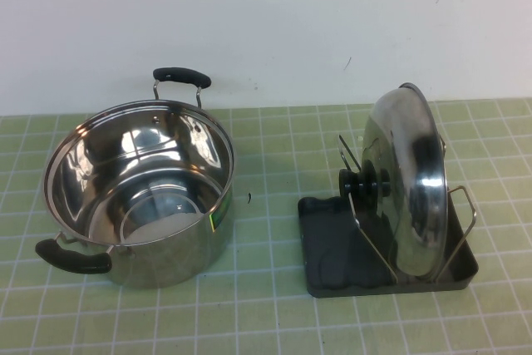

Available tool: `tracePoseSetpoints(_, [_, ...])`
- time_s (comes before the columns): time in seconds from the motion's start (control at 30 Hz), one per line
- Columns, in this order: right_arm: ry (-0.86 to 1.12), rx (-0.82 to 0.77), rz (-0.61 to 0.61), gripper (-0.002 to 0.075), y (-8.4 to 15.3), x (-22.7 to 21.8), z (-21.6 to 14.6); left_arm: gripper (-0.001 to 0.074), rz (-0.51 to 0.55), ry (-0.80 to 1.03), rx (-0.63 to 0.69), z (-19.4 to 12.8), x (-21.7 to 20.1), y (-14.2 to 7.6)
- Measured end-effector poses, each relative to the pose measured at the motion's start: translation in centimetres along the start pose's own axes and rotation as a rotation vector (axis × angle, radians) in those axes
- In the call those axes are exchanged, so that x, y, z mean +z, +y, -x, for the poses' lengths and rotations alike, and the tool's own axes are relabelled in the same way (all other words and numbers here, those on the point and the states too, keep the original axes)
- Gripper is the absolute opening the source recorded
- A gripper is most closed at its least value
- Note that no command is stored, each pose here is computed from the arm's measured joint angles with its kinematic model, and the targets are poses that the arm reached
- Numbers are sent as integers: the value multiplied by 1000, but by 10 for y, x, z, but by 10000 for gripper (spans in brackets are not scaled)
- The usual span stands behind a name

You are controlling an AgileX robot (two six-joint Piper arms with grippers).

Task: Put pot lid on rack

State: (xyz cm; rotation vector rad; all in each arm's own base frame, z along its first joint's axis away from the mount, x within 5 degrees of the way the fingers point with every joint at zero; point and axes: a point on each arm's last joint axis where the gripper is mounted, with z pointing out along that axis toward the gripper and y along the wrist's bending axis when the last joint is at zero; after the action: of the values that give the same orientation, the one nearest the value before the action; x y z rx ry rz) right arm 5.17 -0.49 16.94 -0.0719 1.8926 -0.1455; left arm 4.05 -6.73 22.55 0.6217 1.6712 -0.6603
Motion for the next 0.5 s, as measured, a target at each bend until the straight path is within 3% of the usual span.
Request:
tracePoseSetpoints(0.33, [0,0,0,45,0,0,0,-2,6,-2,-8,0,0,1])
tracePoseSetpoints(0.5, [0,1,1,45,0,0,0,-2,144,-112,-66,5,-2,14])
